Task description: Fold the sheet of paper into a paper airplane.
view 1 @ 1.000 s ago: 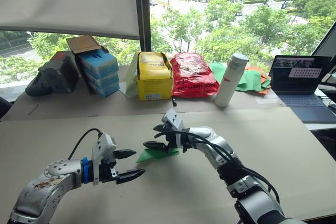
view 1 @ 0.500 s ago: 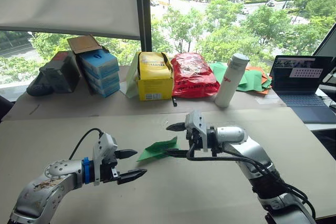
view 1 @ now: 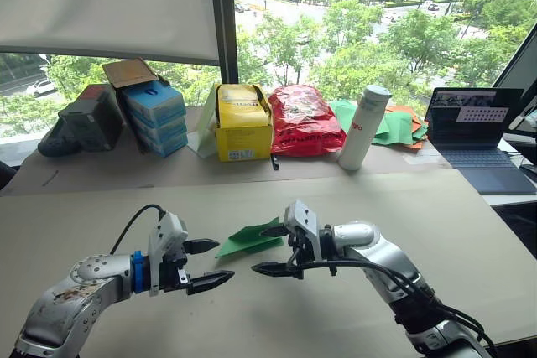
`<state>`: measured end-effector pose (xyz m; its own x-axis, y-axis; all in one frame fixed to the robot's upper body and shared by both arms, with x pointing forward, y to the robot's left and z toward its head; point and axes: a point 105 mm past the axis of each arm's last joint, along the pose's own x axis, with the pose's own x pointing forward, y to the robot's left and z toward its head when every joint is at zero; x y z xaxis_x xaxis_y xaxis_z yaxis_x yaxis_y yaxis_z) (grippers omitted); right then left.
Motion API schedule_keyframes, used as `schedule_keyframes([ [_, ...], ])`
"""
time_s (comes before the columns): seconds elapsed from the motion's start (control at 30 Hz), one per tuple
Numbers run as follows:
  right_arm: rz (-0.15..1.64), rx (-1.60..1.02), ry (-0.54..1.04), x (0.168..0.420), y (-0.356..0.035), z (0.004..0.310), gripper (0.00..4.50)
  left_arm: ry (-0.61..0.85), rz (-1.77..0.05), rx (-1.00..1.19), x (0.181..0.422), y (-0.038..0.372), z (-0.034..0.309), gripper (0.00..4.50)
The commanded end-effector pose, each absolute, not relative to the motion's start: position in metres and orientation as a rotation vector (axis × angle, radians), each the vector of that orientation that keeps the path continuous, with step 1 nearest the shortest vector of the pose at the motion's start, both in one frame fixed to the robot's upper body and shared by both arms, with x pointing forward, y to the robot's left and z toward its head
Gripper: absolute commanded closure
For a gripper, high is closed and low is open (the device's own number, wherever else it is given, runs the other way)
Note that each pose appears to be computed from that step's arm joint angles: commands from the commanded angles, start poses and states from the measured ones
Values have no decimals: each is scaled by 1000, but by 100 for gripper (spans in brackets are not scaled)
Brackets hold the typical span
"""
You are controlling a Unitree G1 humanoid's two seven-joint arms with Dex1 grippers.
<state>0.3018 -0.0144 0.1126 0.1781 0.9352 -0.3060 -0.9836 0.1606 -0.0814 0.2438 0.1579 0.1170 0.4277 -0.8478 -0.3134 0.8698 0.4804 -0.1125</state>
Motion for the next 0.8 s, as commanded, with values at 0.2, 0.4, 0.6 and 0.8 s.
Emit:
schedule_keyframes([
  [0.2, 1347, -319, 236, 338, 15, 115, 0, 327, -1087, 82, 242, 155, 124, 4],
  [0.4, 1326, -338, 342, 352, 18, 112, 0, 328, -1079, 76, 239, 155, 123, 4],
  [0.6, 1350, -345, 324, 353, 16, 126, 0, 329, -1072, 72, 238, 155, 122, 4],
  [0.8, 1408, -500, 171, 348, 10, 154, 0, 330, -1069, 70, 239, 156, 121, 4],
])
